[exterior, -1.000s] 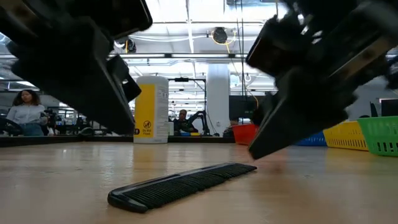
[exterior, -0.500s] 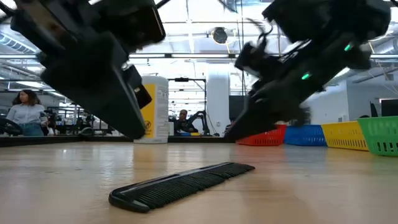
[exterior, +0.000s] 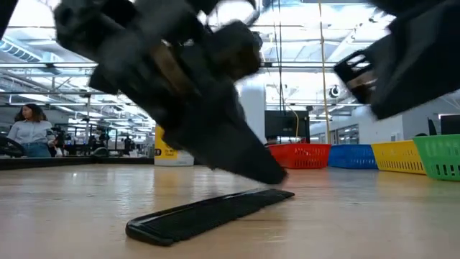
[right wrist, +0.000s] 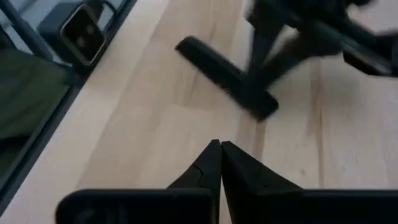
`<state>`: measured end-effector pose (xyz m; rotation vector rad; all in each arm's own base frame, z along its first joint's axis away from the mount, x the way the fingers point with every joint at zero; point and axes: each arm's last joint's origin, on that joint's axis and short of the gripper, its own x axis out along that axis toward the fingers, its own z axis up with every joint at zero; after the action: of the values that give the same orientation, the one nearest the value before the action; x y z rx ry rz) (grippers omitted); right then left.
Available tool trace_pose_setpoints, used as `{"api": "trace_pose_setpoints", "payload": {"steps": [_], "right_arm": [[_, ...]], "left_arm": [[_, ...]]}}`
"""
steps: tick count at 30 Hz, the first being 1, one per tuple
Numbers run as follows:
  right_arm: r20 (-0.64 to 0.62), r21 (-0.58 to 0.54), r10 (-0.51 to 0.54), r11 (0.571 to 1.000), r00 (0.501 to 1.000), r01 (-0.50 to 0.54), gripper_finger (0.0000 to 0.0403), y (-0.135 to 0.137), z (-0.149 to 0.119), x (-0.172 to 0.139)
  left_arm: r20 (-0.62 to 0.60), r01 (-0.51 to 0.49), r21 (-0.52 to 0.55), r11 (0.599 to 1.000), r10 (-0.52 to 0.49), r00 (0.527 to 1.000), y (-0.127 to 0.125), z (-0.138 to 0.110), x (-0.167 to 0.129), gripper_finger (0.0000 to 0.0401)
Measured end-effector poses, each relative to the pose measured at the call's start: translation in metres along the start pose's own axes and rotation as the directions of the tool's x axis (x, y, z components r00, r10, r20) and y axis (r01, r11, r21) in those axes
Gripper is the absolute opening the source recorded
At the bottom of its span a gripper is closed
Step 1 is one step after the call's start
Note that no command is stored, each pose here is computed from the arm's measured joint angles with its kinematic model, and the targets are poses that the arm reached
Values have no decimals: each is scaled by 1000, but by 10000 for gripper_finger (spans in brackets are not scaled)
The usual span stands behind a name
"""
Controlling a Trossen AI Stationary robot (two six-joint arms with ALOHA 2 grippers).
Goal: Pick & Place Travel size toiletries
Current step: Put the black comb into the green bin
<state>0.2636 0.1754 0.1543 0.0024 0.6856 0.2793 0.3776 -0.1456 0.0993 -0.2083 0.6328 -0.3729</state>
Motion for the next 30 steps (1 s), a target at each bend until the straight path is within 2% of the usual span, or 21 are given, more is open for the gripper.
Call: {"api": "trace_pose_setpoints", "payload": {"steps": [3, 5, 6, 9, 11, 12, 14, 18, 21, 23, 26, 30], "right_arm": [[25, -23, -29, 999, 999, 30, 4, 15, -3, -6], [44, -41, -67, 997, 997, 69, 4, 21, -5, -9], [54, -46, -90, 995, 994, 93, 4, 23, -6, -10], [72, -32, -171, 984, 983, 174, 4, 24, -8, -11], [84, -11, -217, 976, 972, 219, 4, 20, -12, -11], [86, -1, -237, 971, 968, 238, 4, 18, -16, -10], [70, 30, -253, 967, 965, 252, 4, 11, -24, -9], [41, 146, -310, 942, 950, 301, 10, -15, -45, -6], [27, 234, -344, 915, 938, 329, 34, -42, -49, -3], [17, 232, -342, 915, 939, 329, 60, -58, -47, -2], [19, 188, -341, 924, 940, 332, 104, -78, -41, 1], [-11, 135, -361, 924, 933, 359, 162, -101, -39, 1]], "left_arm": [[-47, -43, -3, 999, 43, 998, 17, 5, 8, 2], [-47, -141, 7, 990, 141, 989, 30, 11, 8, 4], [-29, -221, 7, 975, 221, 975, 37, 15, 7, 4], [45, -476, -21, 879, 477, 878, 56, 31, -3, 1], [125, -567, -34, 823, 566, 815, 59, 50, -16, 4], [151, -583, -26, 812, 579, 801, 57, 58, -23, 5], [182, -577, 1, 817, 567, 803, 53, 72, -35, 6], [65, -531, 74, 844, 527, 847, 49, 67, -43, 2], [-23, -518, 75, 852, 520, 854, 54, 59, -43, 4], [-44, -546, 64, 836, 549, 835, 63, 53, -38, 2], [-80, -612, 57, 789, 615, 785, 82, 40, -33, 2], [-108, -645, 35, 763, 644, 757, 105, 36, -32, 2]]}}
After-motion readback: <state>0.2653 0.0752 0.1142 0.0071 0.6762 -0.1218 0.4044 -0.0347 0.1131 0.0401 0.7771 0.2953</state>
